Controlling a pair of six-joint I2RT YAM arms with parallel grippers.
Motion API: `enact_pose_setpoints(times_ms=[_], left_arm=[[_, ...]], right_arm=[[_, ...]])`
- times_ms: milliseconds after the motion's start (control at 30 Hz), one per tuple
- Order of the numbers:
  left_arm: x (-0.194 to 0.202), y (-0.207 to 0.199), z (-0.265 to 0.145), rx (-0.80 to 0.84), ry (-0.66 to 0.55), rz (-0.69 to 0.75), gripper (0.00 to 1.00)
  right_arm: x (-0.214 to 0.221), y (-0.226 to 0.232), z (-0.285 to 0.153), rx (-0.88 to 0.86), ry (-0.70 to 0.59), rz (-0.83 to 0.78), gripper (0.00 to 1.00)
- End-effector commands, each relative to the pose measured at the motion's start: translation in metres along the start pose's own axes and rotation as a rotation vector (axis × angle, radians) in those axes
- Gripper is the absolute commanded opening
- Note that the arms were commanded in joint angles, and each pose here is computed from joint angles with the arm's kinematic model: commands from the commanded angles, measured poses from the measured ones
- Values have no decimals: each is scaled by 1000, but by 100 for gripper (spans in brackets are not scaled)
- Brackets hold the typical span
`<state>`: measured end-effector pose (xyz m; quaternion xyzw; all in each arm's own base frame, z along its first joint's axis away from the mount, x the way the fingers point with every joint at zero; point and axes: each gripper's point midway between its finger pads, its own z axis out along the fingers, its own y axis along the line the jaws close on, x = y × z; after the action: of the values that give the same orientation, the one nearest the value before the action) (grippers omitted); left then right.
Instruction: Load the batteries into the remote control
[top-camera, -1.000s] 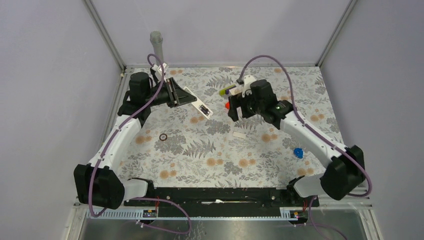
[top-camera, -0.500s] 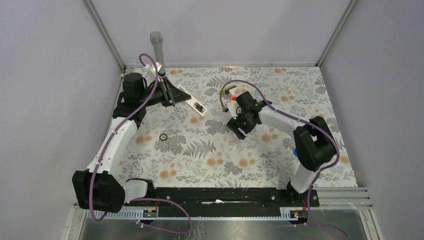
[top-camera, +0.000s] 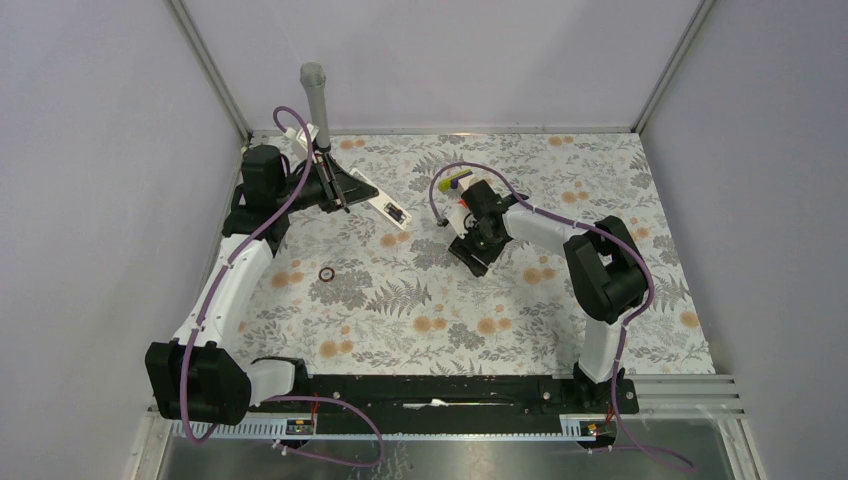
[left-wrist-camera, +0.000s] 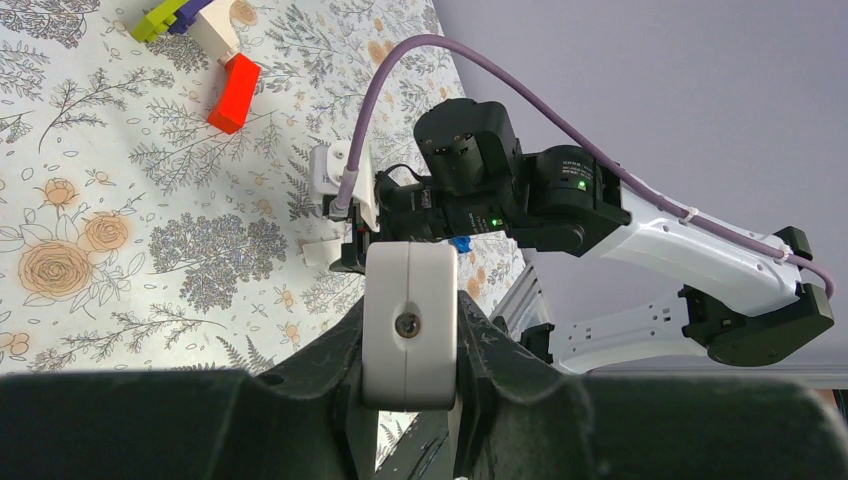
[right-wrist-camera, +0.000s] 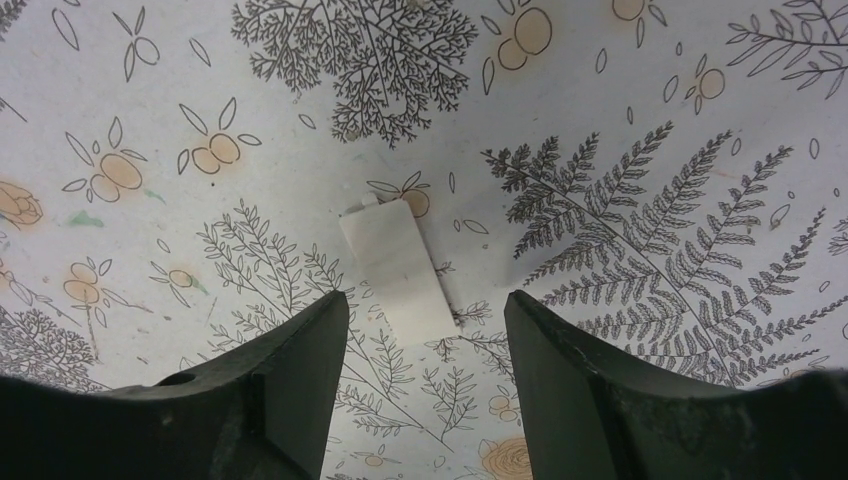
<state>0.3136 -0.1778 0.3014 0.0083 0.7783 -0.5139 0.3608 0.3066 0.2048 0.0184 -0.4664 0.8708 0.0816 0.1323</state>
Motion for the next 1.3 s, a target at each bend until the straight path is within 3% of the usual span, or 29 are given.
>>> enact_pose_setpoints(times_ms=[0, 300, 500, 633, 867, 1033, 1167, 1267], left_arm=[[-16, -22, -9, 47, -59, 93, 0], [-15, -20, -9, 52, -59, 84, 0], [-16, -21, -10, 52, -61, 82, 0], [-16, -20, -10, 51, -62, 81, 0], [-14, -17, -9, 47, -61, 73, 0], [-14, -17, -10, 43, -65, 75, 0], [-13, -16, -11, 42, -65, 74, 0], [-12, -15, -10, 43, -66, 70, 0]], right_arm=[[4, 7, -5, -33, 22, -51, 66], [23, 18, 0, -79, 70, -105, 62], [25, 14, 2, -70, 121, -94, 43], [30, 14, 1, -42, 131, -98, 37], [8, 23, -15, -40, 63, 70, 40], [22, 31, -9, -56, 153, 181, 41], [13, 32, -14, -28, 106, 288, 42], [6, 22, -20, 42, 60, 344, 48]])
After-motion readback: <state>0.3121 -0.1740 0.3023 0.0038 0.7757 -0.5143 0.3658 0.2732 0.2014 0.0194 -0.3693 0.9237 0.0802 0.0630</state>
